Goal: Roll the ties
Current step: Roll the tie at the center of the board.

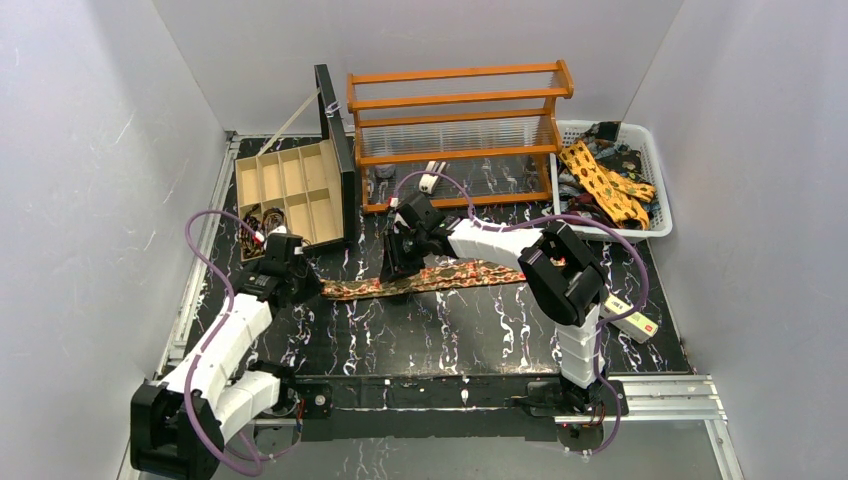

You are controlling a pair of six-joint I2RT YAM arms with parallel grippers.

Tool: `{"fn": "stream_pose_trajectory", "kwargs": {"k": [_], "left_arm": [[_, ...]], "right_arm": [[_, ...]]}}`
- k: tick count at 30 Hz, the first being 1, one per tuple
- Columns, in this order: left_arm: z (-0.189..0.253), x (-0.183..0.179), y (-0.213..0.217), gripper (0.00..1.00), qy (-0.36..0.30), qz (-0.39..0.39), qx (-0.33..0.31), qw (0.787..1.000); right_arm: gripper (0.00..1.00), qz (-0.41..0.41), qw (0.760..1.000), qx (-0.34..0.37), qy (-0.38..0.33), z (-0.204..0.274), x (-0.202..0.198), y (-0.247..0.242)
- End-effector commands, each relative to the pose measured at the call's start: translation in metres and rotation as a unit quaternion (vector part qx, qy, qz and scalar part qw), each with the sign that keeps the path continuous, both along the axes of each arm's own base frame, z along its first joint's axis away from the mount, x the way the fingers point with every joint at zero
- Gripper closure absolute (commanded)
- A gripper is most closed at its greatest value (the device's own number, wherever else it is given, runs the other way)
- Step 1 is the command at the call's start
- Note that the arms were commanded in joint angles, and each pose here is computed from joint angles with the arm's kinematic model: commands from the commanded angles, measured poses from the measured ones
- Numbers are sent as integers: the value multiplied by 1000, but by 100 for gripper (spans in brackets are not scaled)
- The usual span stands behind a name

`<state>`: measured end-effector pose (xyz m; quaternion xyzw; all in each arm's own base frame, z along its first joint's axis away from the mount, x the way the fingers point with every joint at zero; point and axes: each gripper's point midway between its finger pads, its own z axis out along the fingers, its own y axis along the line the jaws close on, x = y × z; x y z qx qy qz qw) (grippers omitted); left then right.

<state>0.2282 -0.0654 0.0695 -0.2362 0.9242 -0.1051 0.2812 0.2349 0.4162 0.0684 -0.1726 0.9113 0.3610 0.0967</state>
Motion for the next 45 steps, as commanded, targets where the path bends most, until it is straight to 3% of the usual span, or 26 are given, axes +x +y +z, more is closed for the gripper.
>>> {"fn": "stream_pose_trajectory", "kwargs": {"k": [1, 19, 45], "left_arm": [[10, -6, 22, 100, 10, 7, 91, 996], [27, 8, 5, 100, 6, -44, 272, 961], [12, 19, -54, 100, -13, -102, 309, 945]], "right_arm": [[63, -12, 1000, 4, -23, 16, 5, -4], [62, -82, 995, -13, -48, 23, 26, -36], [61, -115, 992, -14, -40, 22, 34, -60]]}}
